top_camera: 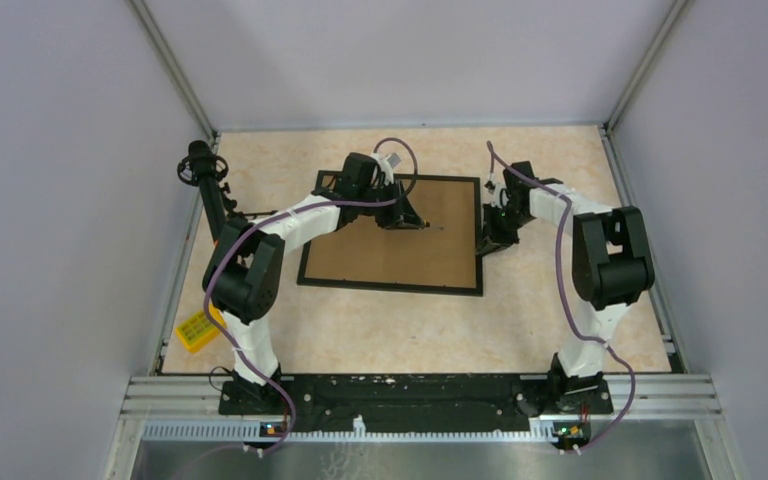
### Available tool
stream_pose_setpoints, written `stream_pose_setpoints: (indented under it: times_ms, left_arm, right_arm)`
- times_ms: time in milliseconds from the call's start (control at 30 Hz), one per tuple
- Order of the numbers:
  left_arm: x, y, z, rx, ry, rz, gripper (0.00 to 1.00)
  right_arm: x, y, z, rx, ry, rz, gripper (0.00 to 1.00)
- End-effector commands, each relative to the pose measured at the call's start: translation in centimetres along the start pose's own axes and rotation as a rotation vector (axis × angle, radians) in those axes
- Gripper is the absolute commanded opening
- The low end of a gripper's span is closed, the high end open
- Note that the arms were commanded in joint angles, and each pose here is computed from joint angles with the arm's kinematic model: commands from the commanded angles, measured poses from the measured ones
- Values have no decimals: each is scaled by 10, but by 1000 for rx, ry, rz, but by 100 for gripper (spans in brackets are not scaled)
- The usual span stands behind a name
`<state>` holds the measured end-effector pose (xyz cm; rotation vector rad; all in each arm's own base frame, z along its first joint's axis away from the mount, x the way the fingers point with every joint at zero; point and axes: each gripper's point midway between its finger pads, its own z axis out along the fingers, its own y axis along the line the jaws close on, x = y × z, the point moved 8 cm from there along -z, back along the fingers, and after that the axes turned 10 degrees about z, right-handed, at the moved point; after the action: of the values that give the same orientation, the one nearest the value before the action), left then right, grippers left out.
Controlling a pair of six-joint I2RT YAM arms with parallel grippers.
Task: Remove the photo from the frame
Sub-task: Adjust the photo frame item on the photo frame, then adjust the photo frame at the center of the board.
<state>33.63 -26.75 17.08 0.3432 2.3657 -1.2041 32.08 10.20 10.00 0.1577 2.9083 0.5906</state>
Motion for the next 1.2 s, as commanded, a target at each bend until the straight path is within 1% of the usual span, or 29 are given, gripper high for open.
stream_pose_setpoints:
  times_ms: [0,133,267,333,367,500,533,600,700,767,833,967,1033,1100,1167]
  left_arm:
    - [-7,-6,-3,38,-32,28,0]
    - [-8,-7,-3,44,-31,28,0]
    - [-8,-8,-4,48,-32,33,0]
    - [-8,-8,-4,47,-34,37,0]
    - [-9,-8,-5,48,-35,39,0]
    - [-8,-9,-6,54,-34,45,0]
    - [-9,-10,-6,55,-35,47,0]
    - [-10,-10,-8,56,-39,57,0]
    - [-9,-12,-12,56,-42,79,0]
    - [-9,-13,-14,53,-45,94,0]
    - [-9,-14,-16,47,-46,111,0]
    - [-8,-14,-20,36,-49,141,0]
    - [-8,-14,-22,33,-48,151,0]
    - [-7,-15,-24,29,-48,165,0]
    - [-8,-15,-26,22,-50,176,0]
  right_arm:
    - [-3,-4,0,-88,13,-31,0]
    - [-6,-1,-4,-105,5,-40,1]
    - [-7,5,-14,-133,-29,-59,41]
    - [-4,9,-16,-129,-28,-80,56]
    - [-3,9,-15,-108,-25,-94,59]
    - [11,9,-1,24,-5,-182,54]
    - [13,8,4,59,-1,-201,51]
    - [15,3,11,112,8,-220,42]
    - [6,-5,15,177,-3,-238,29]
    - [-8,-9,16,193,-11,-299,18]
    - [-28,-12,16,204,-23,-375,12]
    - [-72,-9,23,195,-51,-615,8]
    - [-95,-3,25,183,-93,-732,6]
    - [-115,6,27,173,-113,-861,10]
    - [-138,14,26,195,-161,-942,15]
